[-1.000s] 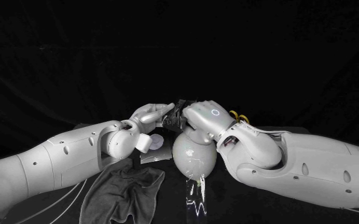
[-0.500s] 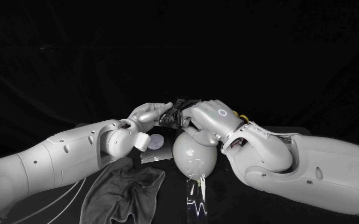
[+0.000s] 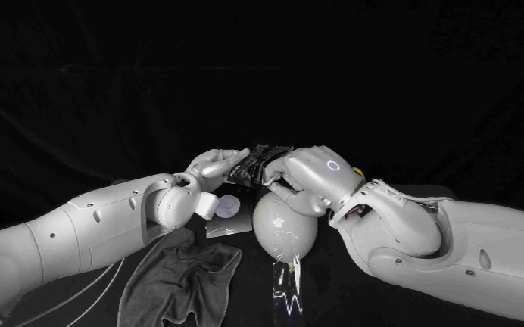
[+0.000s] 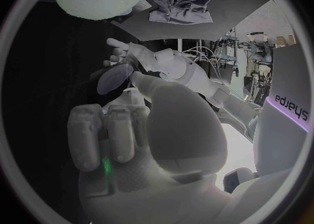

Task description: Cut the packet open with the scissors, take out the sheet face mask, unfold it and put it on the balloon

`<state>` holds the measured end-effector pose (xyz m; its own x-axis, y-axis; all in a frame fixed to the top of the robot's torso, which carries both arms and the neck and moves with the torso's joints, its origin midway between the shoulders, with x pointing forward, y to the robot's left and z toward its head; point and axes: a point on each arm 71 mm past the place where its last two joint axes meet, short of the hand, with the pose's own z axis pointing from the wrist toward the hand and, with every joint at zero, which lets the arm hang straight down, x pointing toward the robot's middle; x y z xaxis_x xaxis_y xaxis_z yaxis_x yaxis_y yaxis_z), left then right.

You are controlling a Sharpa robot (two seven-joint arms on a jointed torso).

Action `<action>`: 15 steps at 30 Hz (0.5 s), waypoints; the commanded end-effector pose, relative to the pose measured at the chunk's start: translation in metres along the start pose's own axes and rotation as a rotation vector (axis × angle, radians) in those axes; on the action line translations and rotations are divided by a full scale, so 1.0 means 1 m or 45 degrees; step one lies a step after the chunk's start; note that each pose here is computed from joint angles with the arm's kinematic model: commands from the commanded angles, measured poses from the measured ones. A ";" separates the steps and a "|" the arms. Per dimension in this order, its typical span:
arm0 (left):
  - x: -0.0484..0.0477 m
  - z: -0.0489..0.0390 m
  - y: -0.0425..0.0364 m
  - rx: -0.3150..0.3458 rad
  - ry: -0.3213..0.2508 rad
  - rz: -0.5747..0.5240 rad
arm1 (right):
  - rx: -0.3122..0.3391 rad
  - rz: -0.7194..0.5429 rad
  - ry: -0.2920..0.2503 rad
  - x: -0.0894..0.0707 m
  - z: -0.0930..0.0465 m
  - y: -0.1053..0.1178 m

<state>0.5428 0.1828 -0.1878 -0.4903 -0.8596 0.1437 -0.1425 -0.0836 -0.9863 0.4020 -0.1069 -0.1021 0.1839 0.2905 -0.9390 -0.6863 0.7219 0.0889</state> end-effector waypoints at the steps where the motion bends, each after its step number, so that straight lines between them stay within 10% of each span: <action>1: -0.0020 0.0005 -0.0017 0.008 -0.021 0.009 | -0.053 0.008 -0.041 -0.004 -0.001 0.004; 15: -0.0049 -0.0010 -0.0011 -0.007 -0.034 0.028 | -0.097 0.052 -0.132 -0.012 -0.006 0.002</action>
<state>0.5436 0.1864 -0.1883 -0.4807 -0.8673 0.1296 -0.1410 -0.0695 -0.9876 0.3976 -0.1142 -0.0965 0.2065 0.3441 -0.9160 -0.7142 0.6928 0.0992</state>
